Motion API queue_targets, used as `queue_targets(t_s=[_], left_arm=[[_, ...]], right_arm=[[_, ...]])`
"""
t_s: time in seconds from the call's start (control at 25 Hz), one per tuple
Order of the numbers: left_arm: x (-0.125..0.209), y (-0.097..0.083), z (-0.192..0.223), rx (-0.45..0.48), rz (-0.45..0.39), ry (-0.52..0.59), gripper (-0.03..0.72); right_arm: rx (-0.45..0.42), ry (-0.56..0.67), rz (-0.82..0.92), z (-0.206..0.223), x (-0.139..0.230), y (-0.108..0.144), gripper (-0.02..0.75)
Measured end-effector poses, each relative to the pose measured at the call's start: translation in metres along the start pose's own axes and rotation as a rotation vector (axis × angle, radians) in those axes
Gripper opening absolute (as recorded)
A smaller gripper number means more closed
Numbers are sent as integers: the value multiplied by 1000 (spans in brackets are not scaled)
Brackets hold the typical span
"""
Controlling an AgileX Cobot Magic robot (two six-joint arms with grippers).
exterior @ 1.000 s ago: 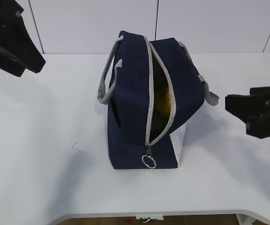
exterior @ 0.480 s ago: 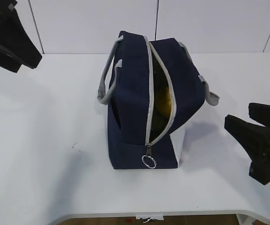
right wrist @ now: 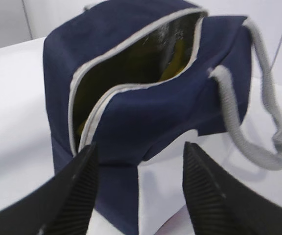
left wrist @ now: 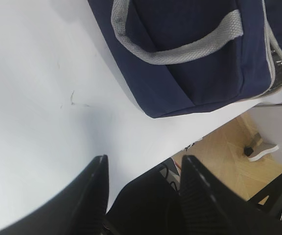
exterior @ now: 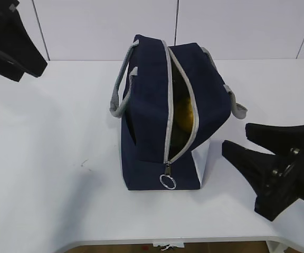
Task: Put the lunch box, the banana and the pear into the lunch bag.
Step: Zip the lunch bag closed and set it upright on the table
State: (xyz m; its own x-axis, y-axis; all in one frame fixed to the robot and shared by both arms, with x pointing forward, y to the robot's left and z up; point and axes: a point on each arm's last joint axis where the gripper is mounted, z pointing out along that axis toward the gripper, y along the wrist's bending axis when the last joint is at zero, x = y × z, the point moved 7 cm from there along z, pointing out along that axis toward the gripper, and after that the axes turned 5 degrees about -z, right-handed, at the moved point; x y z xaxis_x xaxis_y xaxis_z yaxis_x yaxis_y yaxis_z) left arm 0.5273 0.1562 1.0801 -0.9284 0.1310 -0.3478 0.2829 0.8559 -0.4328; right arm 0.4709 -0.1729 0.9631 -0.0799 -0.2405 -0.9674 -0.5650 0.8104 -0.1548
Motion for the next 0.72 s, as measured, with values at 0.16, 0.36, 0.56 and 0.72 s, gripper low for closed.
queue_targets(t_s=[0.16,0.36,0.56,0.72], left_arm=[[0,0,0,0,0,0,361],[0,0,0,0,0,0,361],[0,0,0,-2,1,0,361],[0,1,0,-7,2,0,361]], right_arm=[[-29,36,61,9,13,4,433],[-75,93,109,16,29,12,433],[-142,136,116,22,44,24,433],[-168,121,139,27,49,28,433]])
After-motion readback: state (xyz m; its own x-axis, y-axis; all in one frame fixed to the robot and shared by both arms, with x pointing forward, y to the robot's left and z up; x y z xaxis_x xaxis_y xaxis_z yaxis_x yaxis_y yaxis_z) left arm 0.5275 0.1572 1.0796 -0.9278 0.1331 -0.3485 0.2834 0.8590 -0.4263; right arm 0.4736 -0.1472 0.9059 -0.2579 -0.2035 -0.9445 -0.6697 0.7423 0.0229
